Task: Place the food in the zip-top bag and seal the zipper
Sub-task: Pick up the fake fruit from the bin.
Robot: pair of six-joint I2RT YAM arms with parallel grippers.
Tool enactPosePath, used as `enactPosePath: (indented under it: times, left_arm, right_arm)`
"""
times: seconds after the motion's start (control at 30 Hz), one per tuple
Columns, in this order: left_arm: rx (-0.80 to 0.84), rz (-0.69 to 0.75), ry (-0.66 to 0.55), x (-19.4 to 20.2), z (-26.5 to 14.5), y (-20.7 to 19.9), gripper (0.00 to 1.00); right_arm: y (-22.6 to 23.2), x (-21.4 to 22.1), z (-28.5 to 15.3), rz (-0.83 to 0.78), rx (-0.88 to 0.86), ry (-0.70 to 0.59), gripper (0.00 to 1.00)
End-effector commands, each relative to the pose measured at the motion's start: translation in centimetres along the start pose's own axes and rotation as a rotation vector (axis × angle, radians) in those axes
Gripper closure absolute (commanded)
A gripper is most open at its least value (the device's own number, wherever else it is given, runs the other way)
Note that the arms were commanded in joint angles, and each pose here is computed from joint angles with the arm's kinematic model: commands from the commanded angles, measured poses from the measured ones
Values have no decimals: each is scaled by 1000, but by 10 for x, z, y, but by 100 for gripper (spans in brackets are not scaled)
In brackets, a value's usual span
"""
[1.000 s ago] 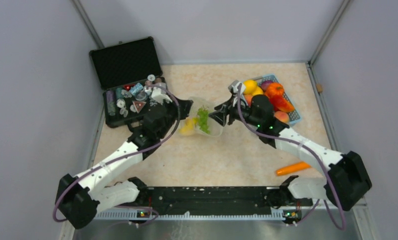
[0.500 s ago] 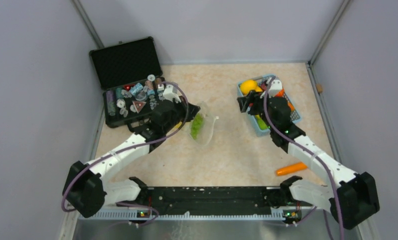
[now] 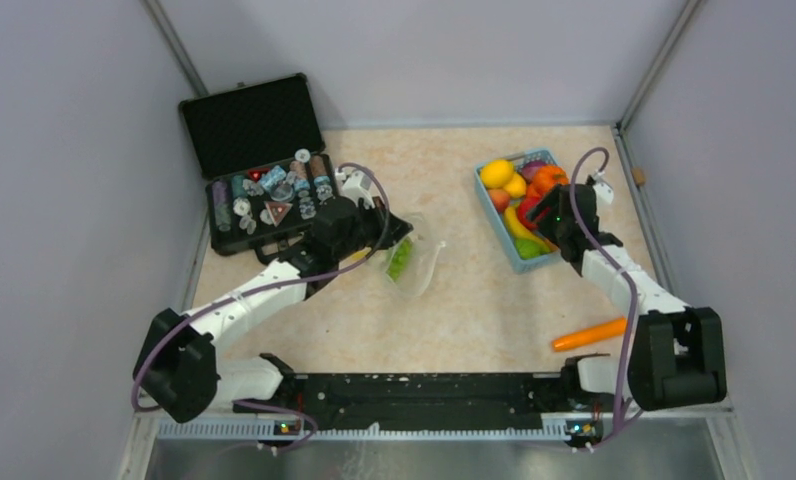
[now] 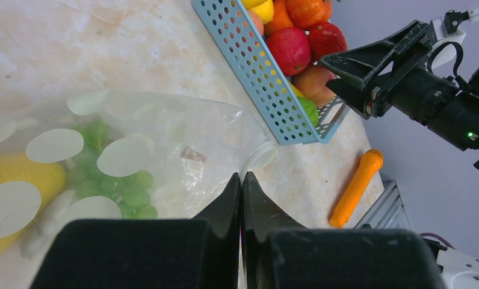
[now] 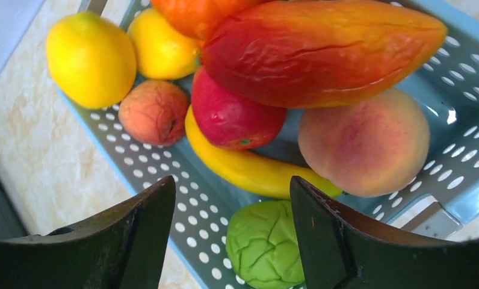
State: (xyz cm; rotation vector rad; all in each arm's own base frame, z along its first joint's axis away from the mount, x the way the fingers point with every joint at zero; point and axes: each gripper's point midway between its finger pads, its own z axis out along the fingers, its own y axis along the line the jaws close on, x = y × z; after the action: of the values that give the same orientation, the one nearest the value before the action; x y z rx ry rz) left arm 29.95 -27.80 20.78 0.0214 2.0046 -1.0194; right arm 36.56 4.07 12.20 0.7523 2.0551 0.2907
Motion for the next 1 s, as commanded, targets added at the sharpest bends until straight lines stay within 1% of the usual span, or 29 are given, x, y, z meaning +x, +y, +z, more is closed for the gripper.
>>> enactPosePath:
  times: [0.0, 0.07, 0.2, 0.33, 0.47, 0.53, 0.63, 0.73, 0.77, 0.83, 0.9, 0.97]
  left_arm:
    - [32, 26, -5, -9, 3, -11, 100]
    - [32, 20, 0, -7, 4, -11, 100]
    - [40, 19, -9, -9, 3, -12, 100]
    - [34, 19, -17, -11, 5, -12, 100]
    - [47, 16, -11, -12, 6, -15, 100]
    - [40, 18, -10, -11, 6, -13, 100]
    - [26, 19, -16, -12, 6, -11, 100]
    - [30, 19, -18, -13, 5, -12, 100]
    - [33, 24, -14, -13, 5, -13, 100]
    - [25, 30, -13, -14, 2, -13, 100]
    - [8, 36, -24, -15, 0, -9, 100]
    - [-5, 40, -33, -17, -2, -8, 100]
  right_arm:
    - [-1, -36, 3, 169, 71, -88, 31]
    - [-4, -42, 5, 220, 53, -100, 31]
    - [-14, -62, 4, 307, 49, -163, 31]
    - [-32, -74, 7, 412, 93, -200, 31]
    - [-42, -84, 15, 455, 107, -220, 31]
    - [-43, -87, 19, 469, 84, -210, 31]
    - [-43, -84, 28, 500, 47, -158, 33]
    - [-43, -80, 34, 488, 27, -127, 36]
    - [-36, -81, 36, 470, -18, -125, 38]
    - [-29, -78, 40, 454, -53, -98, 41]
    - [-25, -74, 44, 443, -72, -63, 45]
    - [-24, -68, 50, 442, -73, -22, 47]
